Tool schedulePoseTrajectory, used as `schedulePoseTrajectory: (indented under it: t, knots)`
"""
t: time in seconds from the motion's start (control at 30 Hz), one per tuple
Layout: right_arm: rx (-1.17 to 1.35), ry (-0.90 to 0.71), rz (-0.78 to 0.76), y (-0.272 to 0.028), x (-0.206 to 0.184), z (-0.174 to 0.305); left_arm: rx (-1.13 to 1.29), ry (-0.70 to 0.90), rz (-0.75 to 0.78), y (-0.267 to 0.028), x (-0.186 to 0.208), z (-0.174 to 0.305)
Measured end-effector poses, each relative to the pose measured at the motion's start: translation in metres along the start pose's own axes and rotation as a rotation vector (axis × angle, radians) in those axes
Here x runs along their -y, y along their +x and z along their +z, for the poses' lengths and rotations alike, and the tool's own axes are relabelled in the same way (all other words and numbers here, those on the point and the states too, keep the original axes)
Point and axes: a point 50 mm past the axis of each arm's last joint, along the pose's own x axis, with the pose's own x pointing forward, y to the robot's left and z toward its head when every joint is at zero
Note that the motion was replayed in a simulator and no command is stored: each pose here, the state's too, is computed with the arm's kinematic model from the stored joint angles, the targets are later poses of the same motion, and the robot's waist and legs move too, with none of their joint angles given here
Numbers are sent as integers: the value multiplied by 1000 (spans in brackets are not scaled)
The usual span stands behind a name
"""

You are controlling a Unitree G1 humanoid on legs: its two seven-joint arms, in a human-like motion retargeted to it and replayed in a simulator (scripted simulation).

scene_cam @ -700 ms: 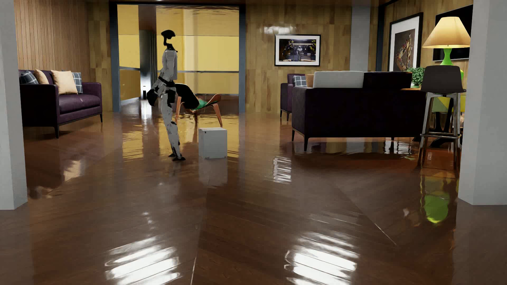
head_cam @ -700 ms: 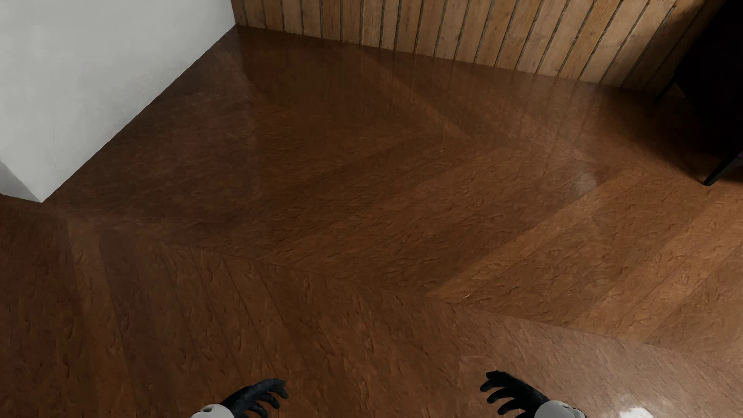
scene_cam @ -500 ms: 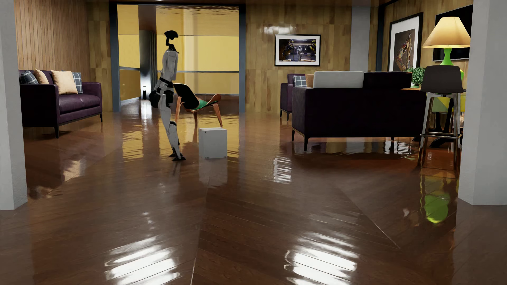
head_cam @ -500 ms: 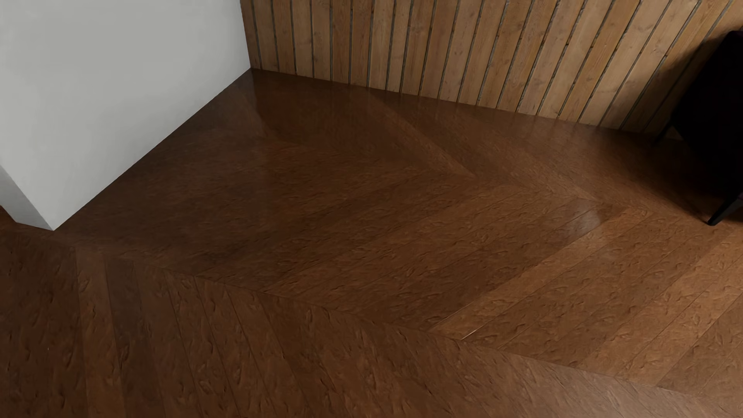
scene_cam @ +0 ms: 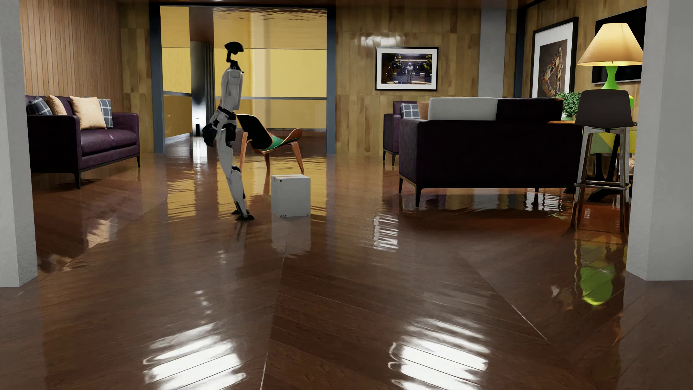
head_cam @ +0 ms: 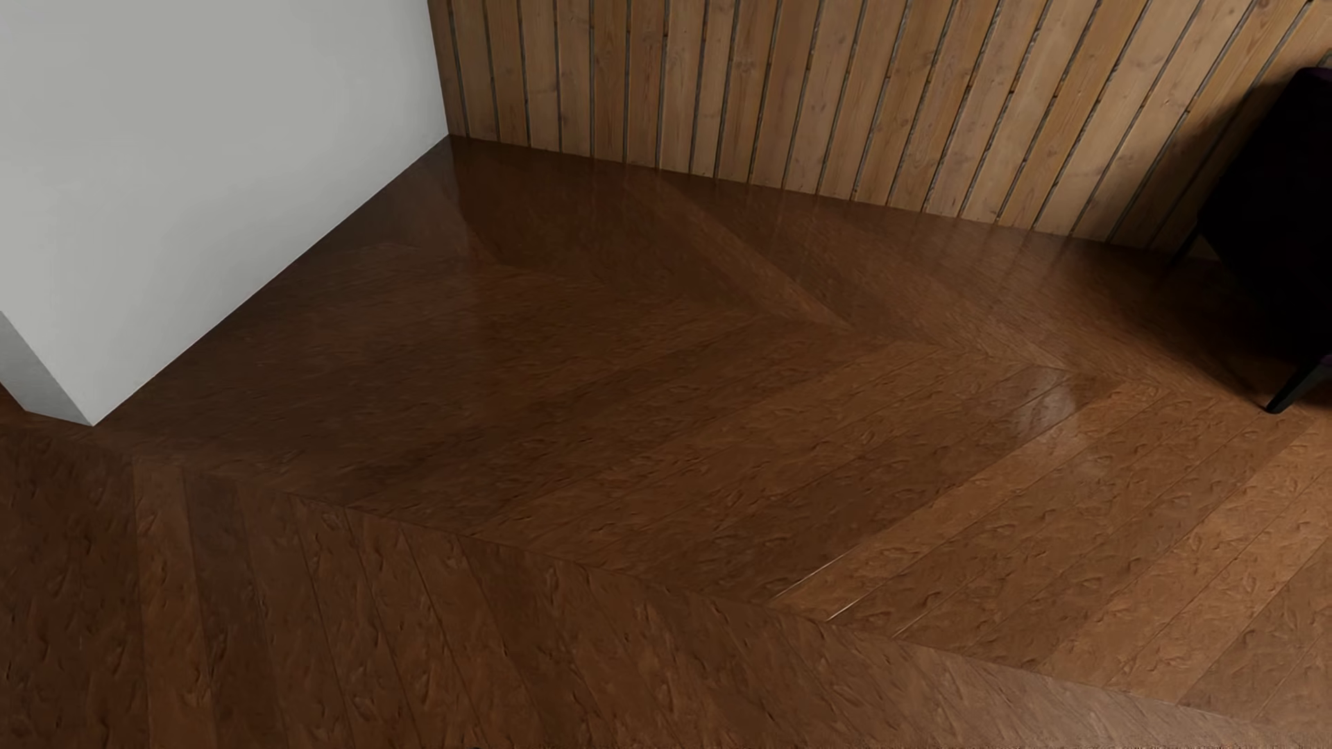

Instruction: Sit on box

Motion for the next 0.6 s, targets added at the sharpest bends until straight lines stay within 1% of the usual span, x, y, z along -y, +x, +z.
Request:
schedulePoseTrajectory:
  t: [0.1, 0.17, 0.27, 0.33, 0.4, 0.47, 0.53, 0.6]
  knots:
    - [-9, 4, -9, 0, 1, -1, -21, 6, 3, 1, 0, -2]
    - [2, -24, 6, 2, 1, 5, -39, -11, 20, 2, -4, -2]
    - [55, -97, 24, 5, 2, 25, -25, 4, 45, 4, -13, 8]
    - [115, -171, 25, 9, 7, 53, 26, 68, 43, 9, -21, 30]
    - [187, -254, 7, 11, 13, 87, 102, 164, 52, 12, -33, 63]
    - [313, -336, -22, 6, 22, 134, 233, 322, 56, 10, -50, 111]
    - [459, -441, -75, -6, 31, 182, 385, 530, 89, -1, -62, 166]
    - [595, -565, -115, -22, 34, 225, 524, 771, 102, -19, -66, 216]
